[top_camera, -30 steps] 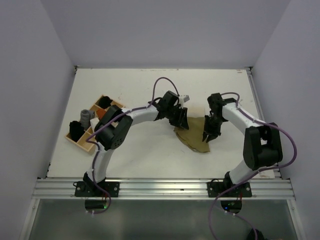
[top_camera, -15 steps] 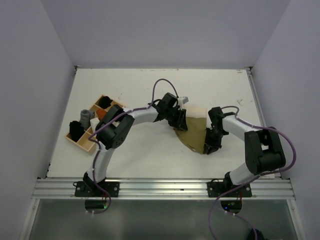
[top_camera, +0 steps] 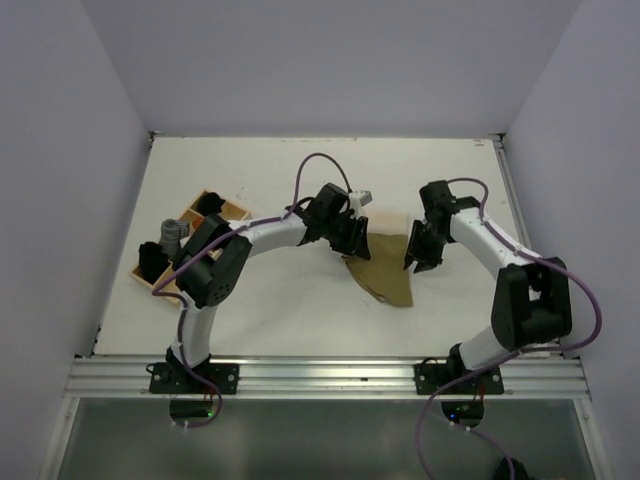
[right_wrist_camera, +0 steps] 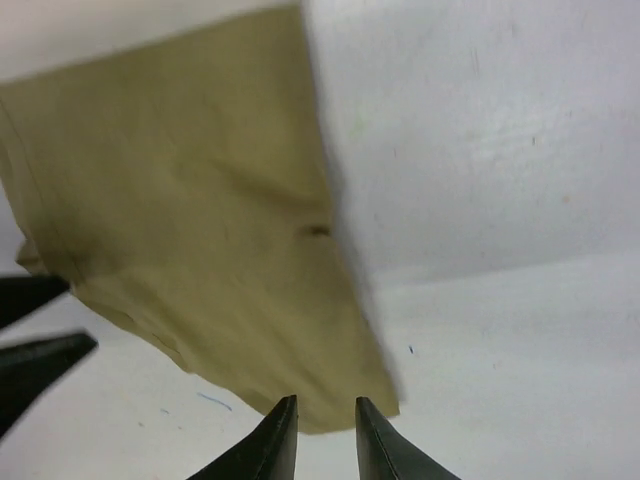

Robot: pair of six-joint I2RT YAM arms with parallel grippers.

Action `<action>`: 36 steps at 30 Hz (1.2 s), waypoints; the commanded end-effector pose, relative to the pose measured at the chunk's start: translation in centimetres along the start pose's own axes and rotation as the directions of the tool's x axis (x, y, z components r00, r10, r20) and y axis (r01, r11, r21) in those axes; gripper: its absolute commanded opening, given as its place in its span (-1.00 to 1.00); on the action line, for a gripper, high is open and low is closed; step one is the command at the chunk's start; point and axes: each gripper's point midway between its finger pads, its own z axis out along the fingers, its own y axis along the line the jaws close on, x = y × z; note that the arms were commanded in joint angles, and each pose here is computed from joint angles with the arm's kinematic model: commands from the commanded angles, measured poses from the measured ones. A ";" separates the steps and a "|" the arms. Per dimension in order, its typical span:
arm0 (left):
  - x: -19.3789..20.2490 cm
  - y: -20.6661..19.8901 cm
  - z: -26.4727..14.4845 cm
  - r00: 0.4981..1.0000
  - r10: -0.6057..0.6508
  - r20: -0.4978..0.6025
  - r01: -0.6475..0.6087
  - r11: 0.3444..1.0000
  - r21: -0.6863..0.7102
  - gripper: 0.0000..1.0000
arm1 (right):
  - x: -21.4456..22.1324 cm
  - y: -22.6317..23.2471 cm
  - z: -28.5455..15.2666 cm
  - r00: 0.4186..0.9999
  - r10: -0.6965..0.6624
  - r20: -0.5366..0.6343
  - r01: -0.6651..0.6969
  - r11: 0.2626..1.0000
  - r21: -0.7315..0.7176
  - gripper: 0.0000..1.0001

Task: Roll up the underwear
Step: Fold the underwear

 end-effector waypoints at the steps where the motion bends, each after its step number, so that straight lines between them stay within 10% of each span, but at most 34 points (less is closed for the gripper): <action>1: -1.5 -4.2 -2.5 0.994 0.081 0.076 -0.085 0.995 0.052 -0.15 | -3.4 0.0 1.4 1.000 0.029 0.011 -0.030 0.998 0.046 -0.32; 13: 2.2 -12.1 0.5 0.982 0.163 0.092 -0.178 0.967 0.181 -0.15 | -14.9 2.7 3.8 0.994 0.093 0.066 -0.093 0.996 0.004 -0.34; 36: 11.3 -7.3 5.7 0.987 0.103 -0.120 -0.098 0.994 0.044 -0.21 | -18.3 1.4 7.6 0.995 0.079 0.068 -0.083 0.995 0.055 -0.53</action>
